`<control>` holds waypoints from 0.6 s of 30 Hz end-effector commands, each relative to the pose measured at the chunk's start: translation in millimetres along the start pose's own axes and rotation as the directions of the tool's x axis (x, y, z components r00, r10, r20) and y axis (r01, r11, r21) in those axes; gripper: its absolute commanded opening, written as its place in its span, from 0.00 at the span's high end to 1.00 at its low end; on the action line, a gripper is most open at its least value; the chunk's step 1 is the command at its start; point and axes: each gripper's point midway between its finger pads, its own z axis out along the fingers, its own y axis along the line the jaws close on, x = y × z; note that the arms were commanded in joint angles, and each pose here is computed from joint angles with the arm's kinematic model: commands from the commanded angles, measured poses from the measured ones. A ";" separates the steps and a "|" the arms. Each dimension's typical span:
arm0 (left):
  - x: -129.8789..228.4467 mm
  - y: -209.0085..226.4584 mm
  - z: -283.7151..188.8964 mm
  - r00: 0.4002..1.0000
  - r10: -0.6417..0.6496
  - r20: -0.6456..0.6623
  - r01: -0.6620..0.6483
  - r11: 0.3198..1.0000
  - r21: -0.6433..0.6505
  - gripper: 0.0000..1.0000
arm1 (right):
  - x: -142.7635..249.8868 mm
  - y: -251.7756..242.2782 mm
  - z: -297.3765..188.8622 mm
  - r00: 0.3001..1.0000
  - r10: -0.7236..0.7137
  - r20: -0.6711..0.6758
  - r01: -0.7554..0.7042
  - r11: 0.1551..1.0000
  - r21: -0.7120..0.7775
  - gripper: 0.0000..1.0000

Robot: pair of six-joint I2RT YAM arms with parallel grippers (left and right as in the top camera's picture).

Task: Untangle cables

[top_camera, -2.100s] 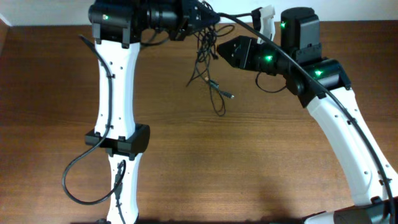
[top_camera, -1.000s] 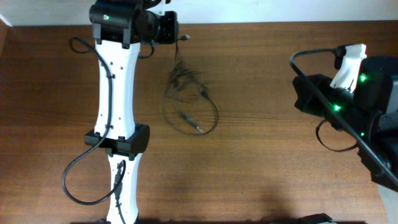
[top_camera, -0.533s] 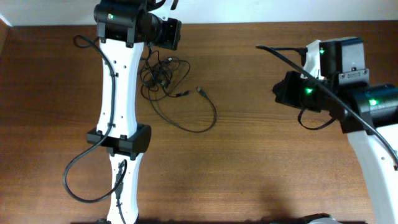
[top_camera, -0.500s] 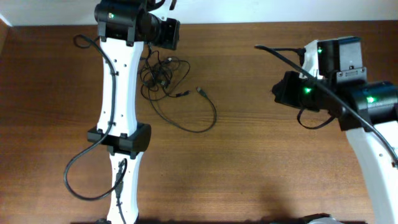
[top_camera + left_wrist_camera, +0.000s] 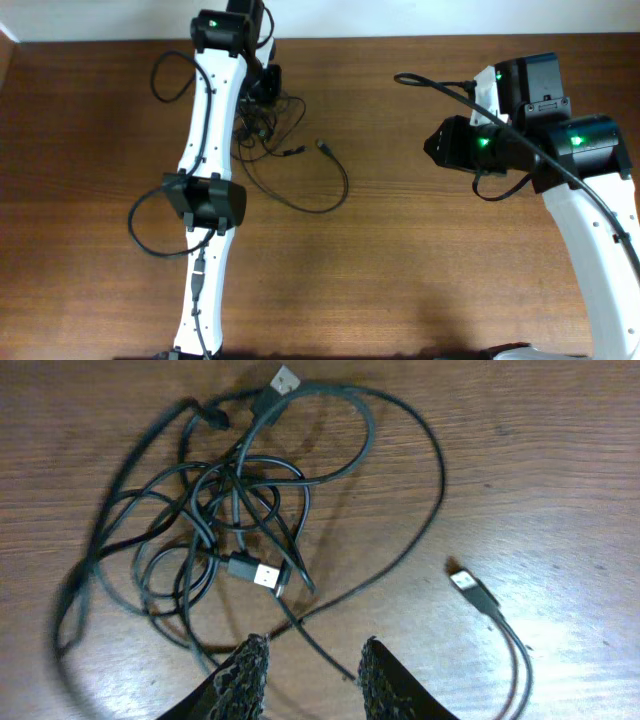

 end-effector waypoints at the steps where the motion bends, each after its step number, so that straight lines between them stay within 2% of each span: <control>1: 6.6 2.7 44.0 0.996 -0.049 -0.074 0.047 0.999 -0.017 0.67 | -0.9 0.0 1.0 1.000 -0.015 0.000 0.015 1.000 0.002 0.64; 7: 0.1 6.1 89.0 0.992 -0.099 -0.080 0.098 0.995 -0.023 0.60 | 0.2 -0.3 1.0 1.000 -0.029 -0.004 0.029 1.000 0.002 0.59; 12: 9.9 10.5 111.2 0.986 -0.104 -0.128 0.100 0.994 -0.041 0.62 | 1.9 -1.1 1.1 1.000 -0.026 -0.012 0.027 1.000 0.005 0.58; 13: 11.5 12.9 115.8 0.985 -0.105 -0.135 0.098 0.994 -0.053 0.65 | 1.8 -1.1 1.1 1.000 -0.027 -0.011 0.027 1.000 0.005 0.58; 14: 12.3 13.3 118.2 0.985 -0.105 -0.139 0.099 0.994 -0.054 0.74 | 1.9 -1.1 1.1 1.000 -0.026 -0.012 0.027 1.000 0.005 0.58; 15: 12.4 13.4 120.3 0.985 -0.105 -0.140 0.099 0.994 -0.054 0.93 | 1.8 -1.1 1.1 1.000 -0.027 -0.011 0.027 1.000 0.005 0.58; 16: 11.2 13.2 120.7 0.985 -0.105 -0.135 0.099 0.994 -0.053 1.00 | 1.7 -1.0 1.1 1.000 -0.027 -0.010 0.027 1.000 0.005 0.58; 18: 7.2 12.1 115.2 0.988 -0.103 -0.117 0.098 0.994 -0.048 1.00 | 2.0 -1.2 1.2 1.000 -0.026 -0.012 0.026 1.000 0.006 0.57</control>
